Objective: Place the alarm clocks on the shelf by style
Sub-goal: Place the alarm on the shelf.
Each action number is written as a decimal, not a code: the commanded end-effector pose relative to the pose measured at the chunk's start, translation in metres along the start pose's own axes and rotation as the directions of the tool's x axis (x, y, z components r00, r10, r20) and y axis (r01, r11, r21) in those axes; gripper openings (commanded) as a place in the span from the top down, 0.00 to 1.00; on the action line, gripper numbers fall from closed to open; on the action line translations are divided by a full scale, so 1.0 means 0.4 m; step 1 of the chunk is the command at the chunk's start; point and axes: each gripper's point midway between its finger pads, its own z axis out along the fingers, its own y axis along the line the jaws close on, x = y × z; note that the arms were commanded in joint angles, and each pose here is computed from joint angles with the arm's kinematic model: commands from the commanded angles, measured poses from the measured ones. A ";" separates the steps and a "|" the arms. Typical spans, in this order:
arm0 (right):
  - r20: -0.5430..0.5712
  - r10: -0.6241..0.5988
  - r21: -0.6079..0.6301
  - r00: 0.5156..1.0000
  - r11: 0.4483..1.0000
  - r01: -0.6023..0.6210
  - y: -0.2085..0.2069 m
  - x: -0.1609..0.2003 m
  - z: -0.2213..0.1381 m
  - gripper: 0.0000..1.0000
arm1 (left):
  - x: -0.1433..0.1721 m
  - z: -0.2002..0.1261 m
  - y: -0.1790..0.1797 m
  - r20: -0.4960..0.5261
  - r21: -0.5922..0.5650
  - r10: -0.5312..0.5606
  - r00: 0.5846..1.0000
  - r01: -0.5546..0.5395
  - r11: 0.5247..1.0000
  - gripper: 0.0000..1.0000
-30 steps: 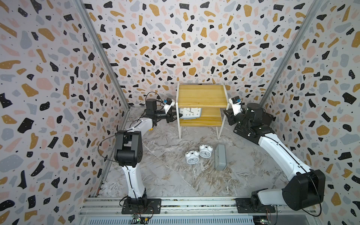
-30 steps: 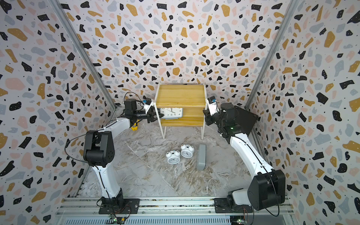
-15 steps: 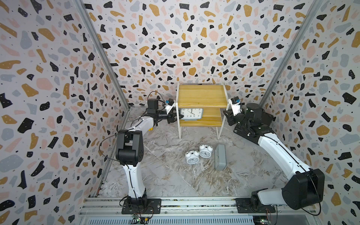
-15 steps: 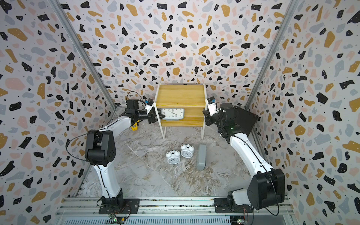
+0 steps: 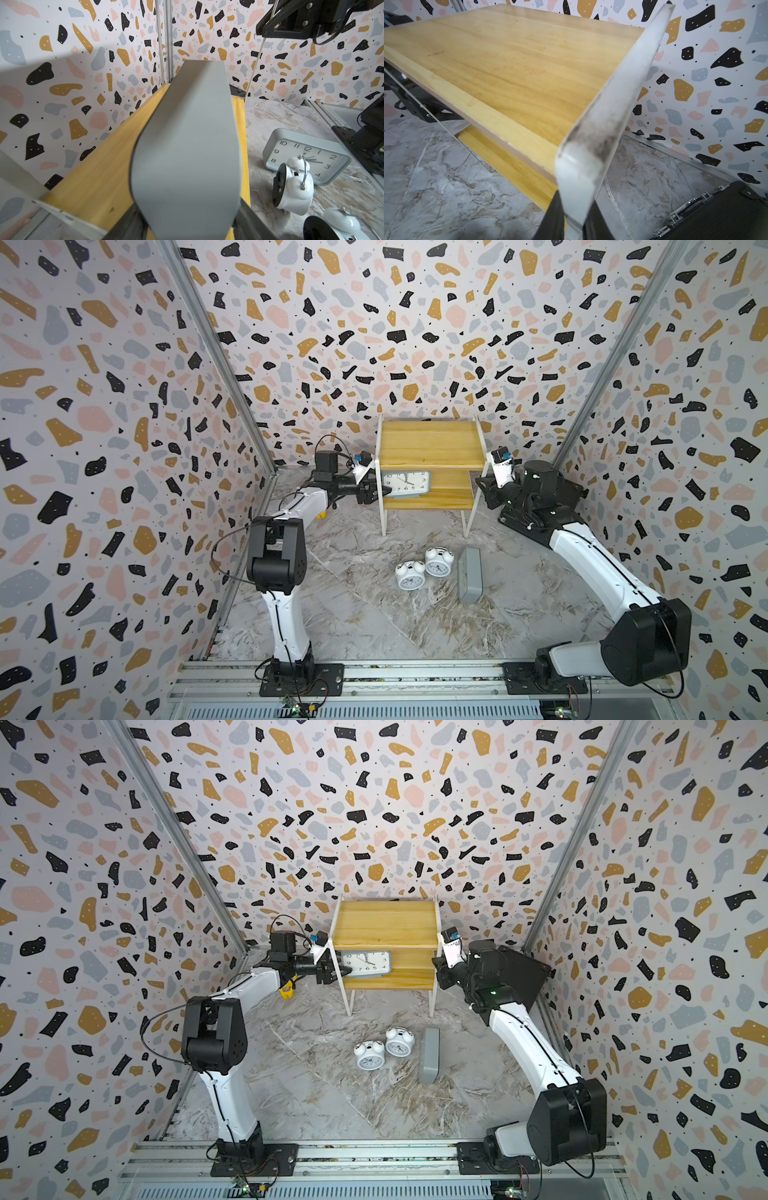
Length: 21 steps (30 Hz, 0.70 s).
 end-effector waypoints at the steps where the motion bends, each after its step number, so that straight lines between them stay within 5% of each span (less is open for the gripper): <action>1: 0.034 -0.020 -0.015 0.999 1.000 0.020 0.010 -0.048 -0.014 0.79 | -0.015 0.001 0.005 -0.008 -0.015 0.047 0.999 -0.047 0.999 0.34; 21: 0.032 -0.023 -0.012 0.999 1.000 0.023 0.011 -0.049 -0.021 0.78 | -0.027 -0.009 0.030 -0.031 -0.089 0.021 0.999 -0.023 0.996 0.38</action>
